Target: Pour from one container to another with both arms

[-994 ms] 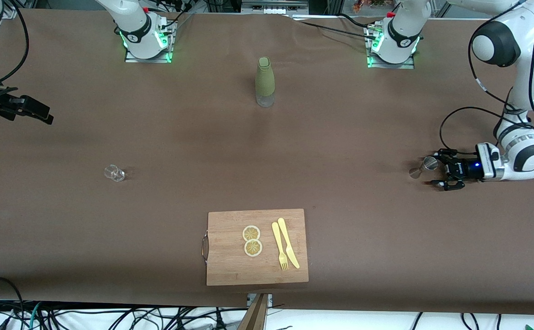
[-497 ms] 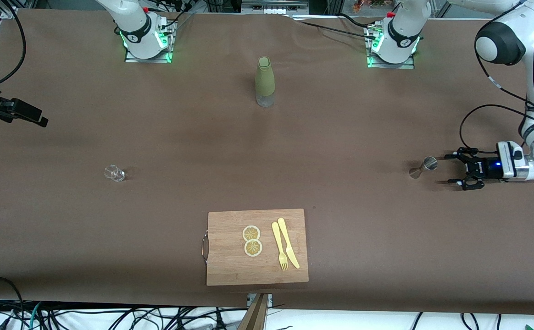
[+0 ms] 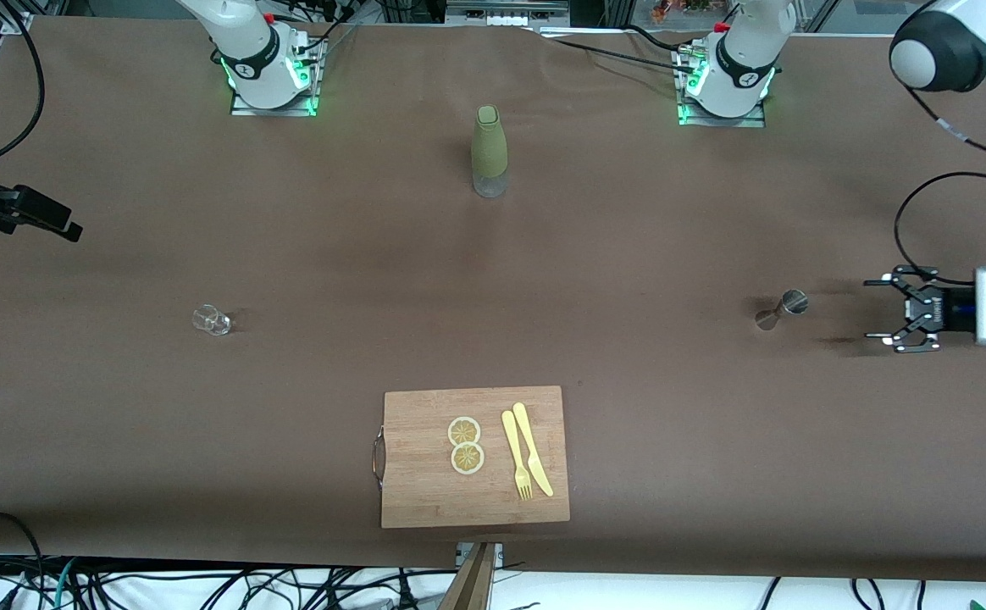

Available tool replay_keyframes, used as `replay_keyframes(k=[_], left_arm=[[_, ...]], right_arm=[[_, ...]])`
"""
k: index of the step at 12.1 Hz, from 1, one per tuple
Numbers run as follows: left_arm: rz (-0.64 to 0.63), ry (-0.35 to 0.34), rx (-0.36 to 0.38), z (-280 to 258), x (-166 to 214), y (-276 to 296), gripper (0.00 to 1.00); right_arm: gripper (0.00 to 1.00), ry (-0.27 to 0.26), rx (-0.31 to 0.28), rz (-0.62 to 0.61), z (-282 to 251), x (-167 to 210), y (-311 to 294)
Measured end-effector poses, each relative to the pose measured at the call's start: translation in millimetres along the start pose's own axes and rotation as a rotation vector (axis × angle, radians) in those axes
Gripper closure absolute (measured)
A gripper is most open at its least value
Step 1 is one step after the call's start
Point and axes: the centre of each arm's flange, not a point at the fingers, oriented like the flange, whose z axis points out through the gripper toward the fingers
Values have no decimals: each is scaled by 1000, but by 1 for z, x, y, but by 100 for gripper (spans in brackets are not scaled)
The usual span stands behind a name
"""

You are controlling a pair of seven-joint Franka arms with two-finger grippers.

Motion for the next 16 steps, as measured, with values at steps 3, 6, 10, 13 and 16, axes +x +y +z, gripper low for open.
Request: replay_keyframes(k=[3,6,10,13,16], left_arm=[[-137,-94,28,-31,74,16,0],[-201,-194,42,-33,149,24,0],[-282,-311,59,-19,228,32,0],[-371,-451,106,2,297,49,0],[-462,-498,146,27,351,65,0]], right_arm=[[0,13,-36,-27,-1,1,-7],[0,15,-45,-41,-2,1,-13],[0,15,-45,-41,-2,1,-13],[0,15,-45,-41,-2,1,-13],[0,15,-45,-41,-2,1,-13]])
